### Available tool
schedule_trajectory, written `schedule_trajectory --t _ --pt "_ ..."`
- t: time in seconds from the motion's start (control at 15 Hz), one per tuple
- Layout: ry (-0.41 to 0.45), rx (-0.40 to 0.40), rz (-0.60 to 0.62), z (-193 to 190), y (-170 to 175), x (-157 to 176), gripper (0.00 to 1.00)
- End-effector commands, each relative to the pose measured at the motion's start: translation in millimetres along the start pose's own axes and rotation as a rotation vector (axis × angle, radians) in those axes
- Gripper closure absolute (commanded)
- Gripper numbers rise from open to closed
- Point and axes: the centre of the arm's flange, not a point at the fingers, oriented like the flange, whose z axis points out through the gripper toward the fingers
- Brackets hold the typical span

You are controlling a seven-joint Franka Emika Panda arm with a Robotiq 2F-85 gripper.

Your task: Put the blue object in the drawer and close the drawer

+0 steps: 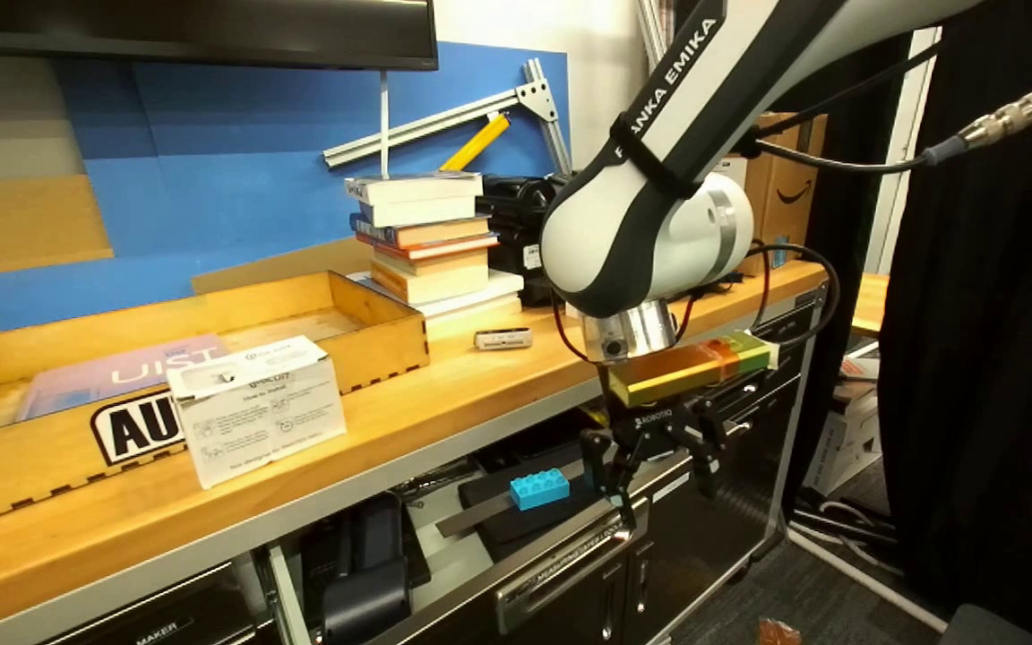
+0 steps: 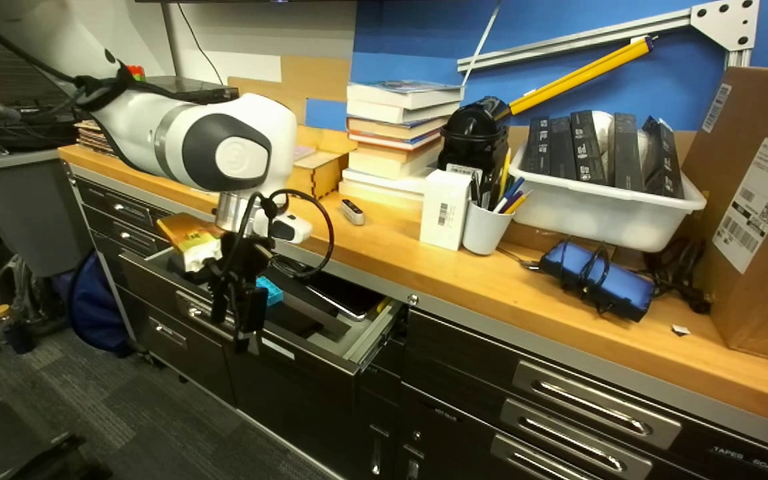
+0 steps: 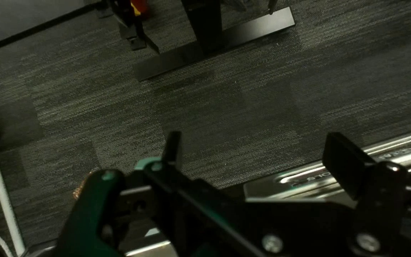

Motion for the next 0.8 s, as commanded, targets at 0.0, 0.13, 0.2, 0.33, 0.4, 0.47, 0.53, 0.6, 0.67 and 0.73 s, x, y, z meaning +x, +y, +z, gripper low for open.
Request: schedule_trajectory --t 0.0,0.13,0.2,0.33,0.4,0.47,0.53,0.6,0.67,0.73 --pt "0.043 0.021 0.049 9.9 -4.7 16.3 0.00" --pt "0.078 0.010 0.067 14.5 -11.2 26.3 0.00" --pt "0.106 0.006 0.078 15.2 -14.5 31.3 0.00" --pt "0.172 0.014 0.105 11.0 -21.4 41.8 0.00" --pt "0.203 0.026 0.116 6.0 -26.3 49.0 0.00" --pt "0.242 0.031 0.129 1.6 -30.6 54.1 0.00" --pt "0.272 0.032 0.133 -2.7 -35.8 60.6 0.00" --pt "0.300 0.036 0.139 -5.7 -40.5 66.4 0.00" --pt "0.328 0.042 0.145 -9.4 -46.3 72.6 0.00" --pt "0.355 0.045 0.151 -11.8 -51.4 77.4 0.00"
